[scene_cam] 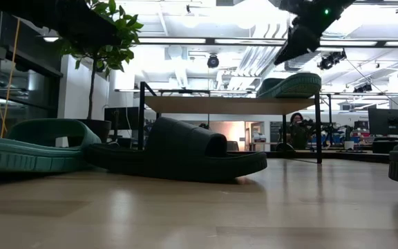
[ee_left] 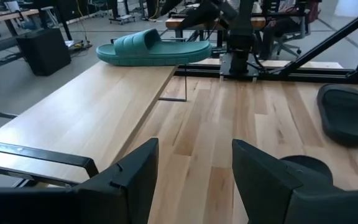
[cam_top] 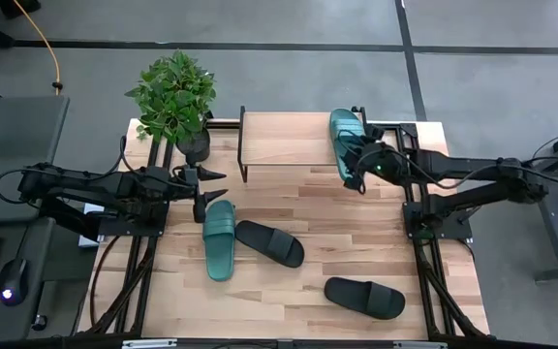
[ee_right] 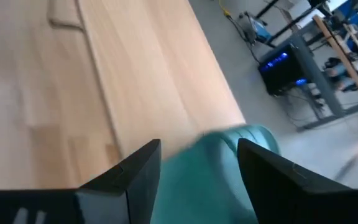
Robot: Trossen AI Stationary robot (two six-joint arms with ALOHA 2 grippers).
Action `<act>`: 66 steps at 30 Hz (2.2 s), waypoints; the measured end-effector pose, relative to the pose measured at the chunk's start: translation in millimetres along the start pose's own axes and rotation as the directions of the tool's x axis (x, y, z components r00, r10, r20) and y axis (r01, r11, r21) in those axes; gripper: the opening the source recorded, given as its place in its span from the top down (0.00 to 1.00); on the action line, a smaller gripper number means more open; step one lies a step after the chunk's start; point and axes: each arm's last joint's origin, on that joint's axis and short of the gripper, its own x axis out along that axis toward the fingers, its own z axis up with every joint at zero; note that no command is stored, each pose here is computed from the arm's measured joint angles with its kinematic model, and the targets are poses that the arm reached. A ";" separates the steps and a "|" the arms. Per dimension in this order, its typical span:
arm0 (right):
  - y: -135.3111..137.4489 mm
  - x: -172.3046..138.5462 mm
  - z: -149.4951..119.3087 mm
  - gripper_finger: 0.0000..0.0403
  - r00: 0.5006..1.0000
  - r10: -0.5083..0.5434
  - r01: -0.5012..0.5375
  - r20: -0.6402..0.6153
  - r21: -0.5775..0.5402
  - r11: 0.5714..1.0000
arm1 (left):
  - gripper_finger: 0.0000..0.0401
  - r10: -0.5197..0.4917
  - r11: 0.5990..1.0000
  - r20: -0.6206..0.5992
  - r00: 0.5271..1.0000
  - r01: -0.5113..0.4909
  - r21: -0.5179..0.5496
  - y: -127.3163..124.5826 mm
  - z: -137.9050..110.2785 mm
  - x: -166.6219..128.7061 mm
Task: Pick and place slides into the shelf
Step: Put the green slide on the shelf
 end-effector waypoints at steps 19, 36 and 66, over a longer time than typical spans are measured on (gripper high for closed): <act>35.2 -25.7 15.6 0.49 0.958 0.227 -0.265 0.175 0.241 0.934 | 0.53 -0.127 0.989 -0.033 0.991 0.130 0.071 -12.8 16.8 -11.7; 39.6 -29.4 16.3 0.49 0.951 0.247 -0.288 0.186 0.244 0.926 | 0.53 0.037 0.952 -0.109 0.993 -0.002 0.307 -53.3 19.6 -16.7; 41.1 -29.9 18.3 0.49 0.927 0.310 -0.366 0.213 0.320 0.874 | 0.53 0.137 0.851 -0.420 0.897 0.110 0.514 -148.5 7.0 -6.1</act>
